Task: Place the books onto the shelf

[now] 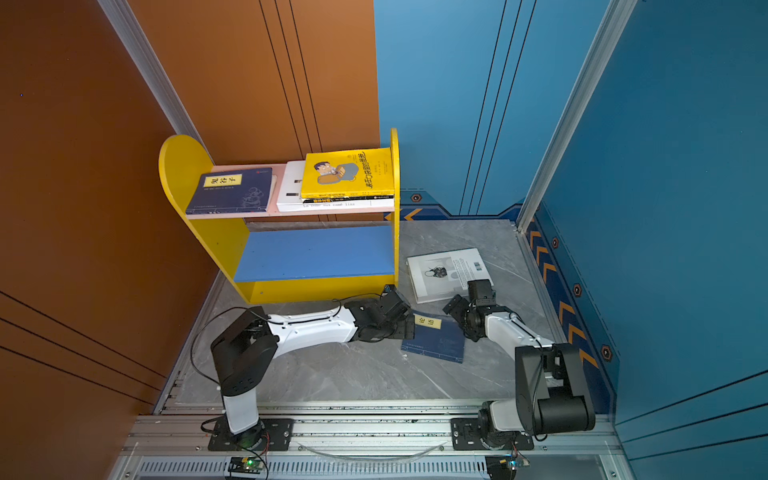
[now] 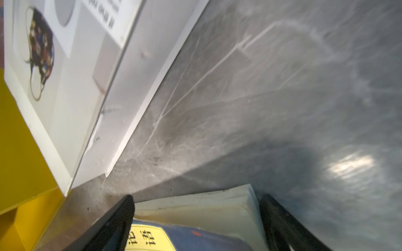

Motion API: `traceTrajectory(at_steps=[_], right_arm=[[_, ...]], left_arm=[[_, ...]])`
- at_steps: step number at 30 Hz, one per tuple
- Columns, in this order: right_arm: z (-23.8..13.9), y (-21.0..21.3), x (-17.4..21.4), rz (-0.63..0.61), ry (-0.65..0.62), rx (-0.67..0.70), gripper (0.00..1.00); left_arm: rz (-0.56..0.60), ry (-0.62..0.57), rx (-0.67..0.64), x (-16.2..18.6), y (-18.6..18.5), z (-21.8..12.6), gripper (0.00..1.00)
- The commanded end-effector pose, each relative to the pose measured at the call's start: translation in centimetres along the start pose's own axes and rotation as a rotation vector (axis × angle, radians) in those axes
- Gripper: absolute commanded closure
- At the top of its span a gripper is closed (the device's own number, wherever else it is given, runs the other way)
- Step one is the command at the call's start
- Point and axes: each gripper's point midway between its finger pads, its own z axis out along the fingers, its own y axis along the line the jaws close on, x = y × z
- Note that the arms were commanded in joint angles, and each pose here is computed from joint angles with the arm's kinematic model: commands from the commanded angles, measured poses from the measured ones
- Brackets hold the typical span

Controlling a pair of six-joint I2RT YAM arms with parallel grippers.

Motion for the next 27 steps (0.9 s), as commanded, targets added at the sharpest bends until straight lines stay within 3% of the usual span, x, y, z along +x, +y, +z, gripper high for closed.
traceTrajectory(at_steps=[1, 6, 9, 18, 21, 27], right_arm=[[0.8, -2.9, 6.1, 0.033, 0.195, 0.116, 0.08], [0.4, -1.7, 8.1, -0.052, 0.243, 0.11, 0.07], [-0.7, -1.2, 10.7, -0.184, 0.336, 0.098, 0.08], [-2.0, 4.3, 15.6, -0.456, 0.513, -0.014, 0.09], [-3.3, 5.0, 15.4, -0.568, 0.474, 0.025, 0.06], [-6.6, 3.8, 11.5, -0.606, 0.291, 0.082, 0.05]], left_arm=[[-0.064, 0.011, -0.067, 0.4, 2.4, -0.4, 0.02], [-0.099, 0.015, -0.081, -0.1, 3.7, -0.5, 0.02], [-0.14, -0.013, -0.098, -0.9, 5.1, -1.2, 0.03], [-0.302, -0.138, -0.147, -2.9, 9.8, -6.2, 0.04], [-0.333, -0.147, -0.152, -1.8, 10.4, -7.1, 0.04], [-0.474, -0.186, -0.147, 0.8, 10.7, -8.4, 0.04]])
